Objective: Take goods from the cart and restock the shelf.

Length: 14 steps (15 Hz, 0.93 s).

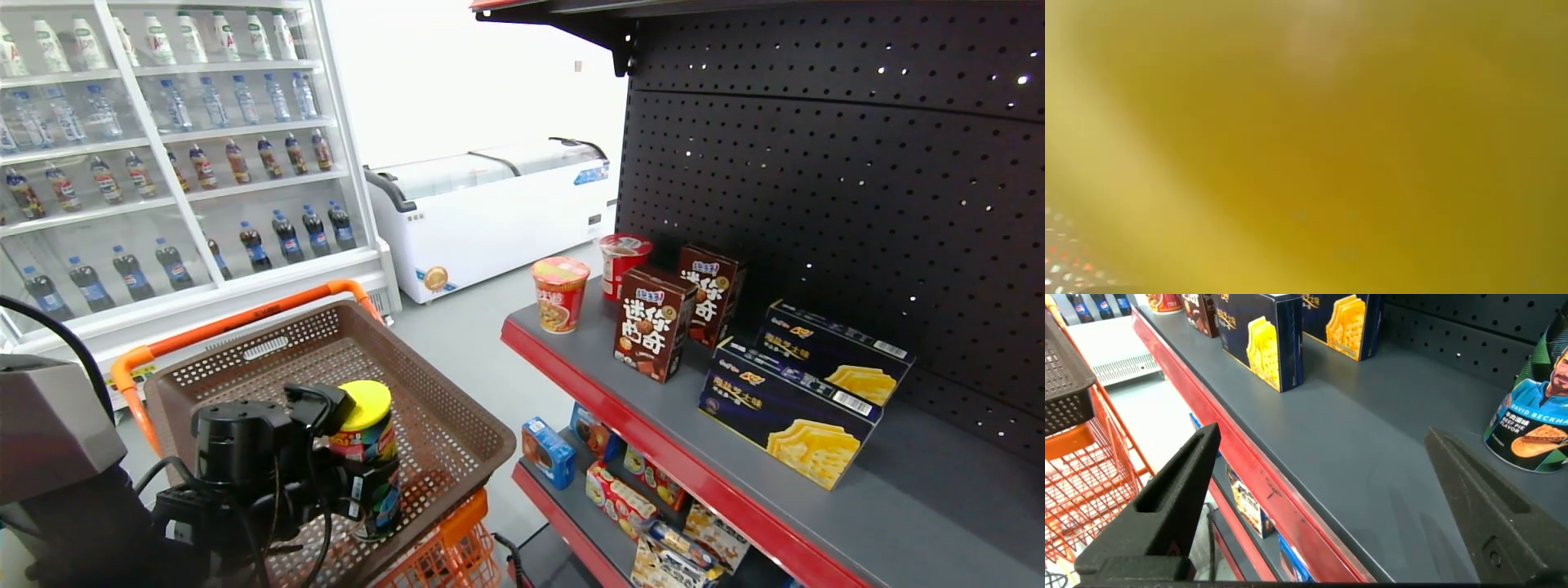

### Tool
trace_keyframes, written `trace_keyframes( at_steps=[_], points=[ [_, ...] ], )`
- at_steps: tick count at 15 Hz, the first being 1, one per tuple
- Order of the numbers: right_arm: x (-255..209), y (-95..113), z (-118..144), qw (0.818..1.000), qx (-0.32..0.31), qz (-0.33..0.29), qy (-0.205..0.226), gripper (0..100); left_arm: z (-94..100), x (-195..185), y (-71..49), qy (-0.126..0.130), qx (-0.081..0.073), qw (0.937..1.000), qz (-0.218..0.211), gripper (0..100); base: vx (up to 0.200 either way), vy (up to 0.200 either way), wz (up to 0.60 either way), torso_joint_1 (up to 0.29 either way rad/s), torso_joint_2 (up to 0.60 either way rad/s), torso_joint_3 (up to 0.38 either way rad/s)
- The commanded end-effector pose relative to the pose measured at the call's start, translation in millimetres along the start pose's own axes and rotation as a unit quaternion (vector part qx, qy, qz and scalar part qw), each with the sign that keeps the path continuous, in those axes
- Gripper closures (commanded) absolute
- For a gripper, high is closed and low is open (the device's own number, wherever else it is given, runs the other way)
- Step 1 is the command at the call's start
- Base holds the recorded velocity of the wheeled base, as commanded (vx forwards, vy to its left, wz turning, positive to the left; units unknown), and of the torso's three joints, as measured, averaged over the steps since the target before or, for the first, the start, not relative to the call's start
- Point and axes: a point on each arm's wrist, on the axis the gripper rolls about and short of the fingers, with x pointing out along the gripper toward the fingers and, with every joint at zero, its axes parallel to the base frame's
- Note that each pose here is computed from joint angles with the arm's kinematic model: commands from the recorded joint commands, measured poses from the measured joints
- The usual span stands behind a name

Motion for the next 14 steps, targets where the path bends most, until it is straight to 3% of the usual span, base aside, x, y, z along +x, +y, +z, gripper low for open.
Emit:
trace_keyframes(
  at_steps=[1, 3, 6, 7, 10, 12, 14],
  points=[
    [0, 0, 0, 1.000, 0.000, 0.000, 0.000, 0, 19.3, -16, 0.0, -0.043, 0.000, 0.9989, 0.020, 100, 0.000, 0.000, 0.00, 0.000, 0.00, 0.000],
    [0, 0, 0, 1.000, 0.000, 0.000, 0.000, 0, 43.5, -38, -0.1, -0.086, -0.010, 0.9957, 0.033, 100, 0.000, 0.000, 0.00, 0.000, 0.00, 0.000],
    [0, 0, 0, 1.000, 0.000, 0.000, 0.000, 0, 75.9, -84, -0.9, -0.136, -0.010, 0.9886, 0.064, 100, 0.000, 0.000, 0.00, 0.000, 0.00, 0.000],
    [0, 0, 0, 1.000, 0.000, 0.000, 0.000, 0, 78.9, -100, 1.2, -0.133, -0.013, 0.9884, 0.072, 100, 0.000, 0.000, 0.00, 0.000, 0.00, 0.000],
    [0, 0, 0, 1.000, 0.000, 0.000, 0.000, 0, 75.0, -156, -8.8, -0.112, -0.009, 0.9929, 0.041, 100, 0.000, 0.000, 0.00, 0.000, 0.00, 0.000],
    [0, 0, 0, 1.000, 0.000, 0.000, 0.000, 0, 70.1, -181, -11.6, -0.123, -0.010, 0.9912, 0.047, 100, 0.000, 0.000, 0.00, 0.000, 0.00, 0.000],
    [0, 0, 0, 1.000, 0.000, 0.000, 0.000, 0, 63.9, -204, -14.2, -0.151, -0.012, 0.9875, 0.043, 100, 0.000, 0.000, 0.00, 0.000, 0.00, 0.000]
  ],
)
